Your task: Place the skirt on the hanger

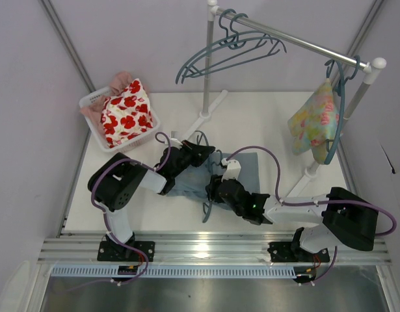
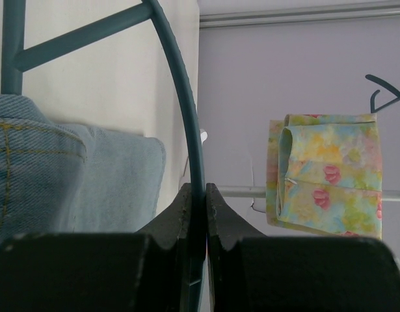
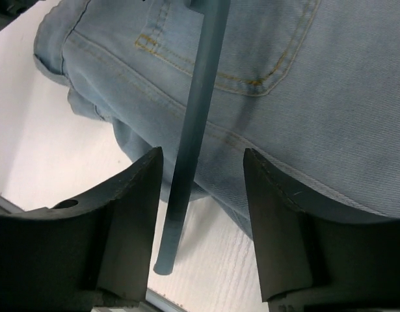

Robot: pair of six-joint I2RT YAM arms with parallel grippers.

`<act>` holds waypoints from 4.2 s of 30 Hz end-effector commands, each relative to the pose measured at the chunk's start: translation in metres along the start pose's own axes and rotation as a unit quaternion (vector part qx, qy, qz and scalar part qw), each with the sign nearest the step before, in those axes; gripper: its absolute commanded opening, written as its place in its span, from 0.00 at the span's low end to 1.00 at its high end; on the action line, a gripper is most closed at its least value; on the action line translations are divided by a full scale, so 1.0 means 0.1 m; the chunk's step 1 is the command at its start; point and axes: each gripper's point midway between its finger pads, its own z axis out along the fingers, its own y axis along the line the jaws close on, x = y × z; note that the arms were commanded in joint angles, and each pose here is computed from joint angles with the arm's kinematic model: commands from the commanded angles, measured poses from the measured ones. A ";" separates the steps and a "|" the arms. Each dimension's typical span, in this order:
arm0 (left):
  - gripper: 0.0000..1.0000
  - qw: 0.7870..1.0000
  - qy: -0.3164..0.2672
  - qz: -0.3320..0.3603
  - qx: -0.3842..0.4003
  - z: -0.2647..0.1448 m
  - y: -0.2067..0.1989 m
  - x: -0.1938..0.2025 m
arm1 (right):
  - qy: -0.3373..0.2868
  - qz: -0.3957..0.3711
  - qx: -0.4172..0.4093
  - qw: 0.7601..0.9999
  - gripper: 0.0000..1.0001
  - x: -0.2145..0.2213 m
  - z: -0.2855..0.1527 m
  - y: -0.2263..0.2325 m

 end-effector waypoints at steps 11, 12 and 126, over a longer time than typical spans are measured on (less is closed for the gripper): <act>0.24 0.997 -0.011 0.014 0.073 -0.05 -0.49 -0.13 | -0.031 0.028 0.042 0.998 0.00 -0.18 0.06 -0.02; 0.29 0.997 -0.015 0.041 0.065 -0.09 -0.53 -0.16 | -0.034 0.031 0.048 0.998 0.00 -0.21 0.06 -0.02; 0.41 0.846 0.057 0.497 -0.186 -1.38 -0.03 0.18 | -0.155 -0.091 0.135 0.974 0.00 -1.79 -0.70 -0.53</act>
